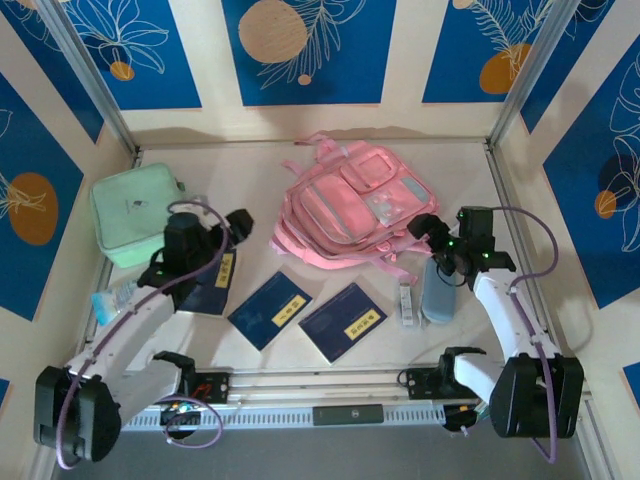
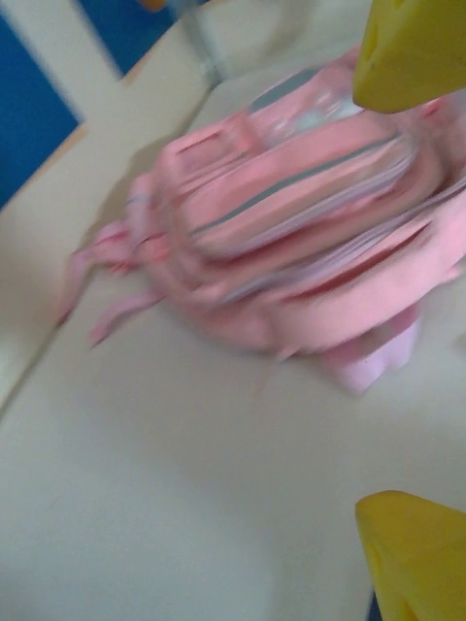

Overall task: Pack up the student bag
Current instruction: Rotate the student bag at the center of the table.

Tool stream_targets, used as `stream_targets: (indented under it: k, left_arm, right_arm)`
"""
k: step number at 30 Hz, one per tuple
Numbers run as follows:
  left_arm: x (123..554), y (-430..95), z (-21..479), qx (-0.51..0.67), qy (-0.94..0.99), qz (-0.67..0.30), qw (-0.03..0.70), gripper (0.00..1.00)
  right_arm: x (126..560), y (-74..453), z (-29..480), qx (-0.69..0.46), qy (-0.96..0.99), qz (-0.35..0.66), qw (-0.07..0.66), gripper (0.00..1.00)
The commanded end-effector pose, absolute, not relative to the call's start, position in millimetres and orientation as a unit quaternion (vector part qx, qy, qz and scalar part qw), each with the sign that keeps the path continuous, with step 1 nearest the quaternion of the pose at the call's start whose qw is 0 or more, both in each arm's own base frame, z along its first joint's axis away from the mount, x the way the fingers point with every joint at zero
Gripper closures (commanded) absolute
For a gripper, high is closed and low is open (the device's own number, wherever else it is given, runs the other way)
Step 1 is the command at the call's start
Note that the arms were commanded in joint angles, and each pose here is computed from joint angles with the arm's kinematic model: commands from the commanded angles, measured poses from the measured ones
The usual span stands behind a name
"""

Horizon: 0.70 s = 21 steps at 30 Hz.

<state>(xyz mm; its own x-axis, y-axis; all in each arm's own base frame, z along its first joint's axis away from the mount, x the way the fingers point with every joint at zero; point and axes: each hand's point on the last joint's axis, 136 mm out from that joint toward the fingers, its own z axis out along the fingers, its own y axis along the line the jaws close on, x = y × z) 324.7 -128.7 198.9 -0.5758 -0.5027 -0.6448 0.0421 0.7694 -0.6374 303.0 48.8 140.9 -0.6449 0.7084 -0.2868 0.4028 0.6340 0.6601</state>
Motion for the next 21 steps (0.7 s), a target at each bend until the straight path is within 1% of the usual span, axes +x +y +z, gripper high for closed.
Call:
stream_targets:
  k: [1,5,8,12,14,16,18,21]
  left_arm:
    - [299,-173,181,-0.146,0.847,-0.355,0.367,0.01]
    - [281,-217,168,-0.145,0.846,-0.390,0.333,0.01]
    - [277,-247,162,-0.131,0.844,-0.410,0.320,0.01]
    - [282,-281,150,-0.128,0.843,-0.428,0.301,0.00]
    - [287,-302,146,-0.118,0.836,-0.449,0.293,0.01]
    - [293,-313,137,-0.122,0.836,-0.454,0.285,0.01]
    - [299,-320,127,-0.123,0.838,-0.449,0.285,0.01]
    - [311,-322,106,-0.126,0.850,-0.424,0.287,0.01]
  right_arm:
    - [289,72,122,0.337,0.865,0.312,0.199,0.01]
    - [299,85,113,0.331,0.865,0.331,0.181,0.00]
    - [312,87,107,0.324,0.868,0.329,0.184,0.04]
    - [329,86,98,0.325,0.868,0.327,0.183,0.11]
    - [336,83,91,0.329,0.871,0.317,0.181,0.12]
    - [343,80,85,0.333,0.873,0.307,0.181,0.13]
    - [350,82,81,0.334,0.868,0.323,0.176,0.16]
    - [361,81,74,0.332,0.870,0.320,0.174,0.22]
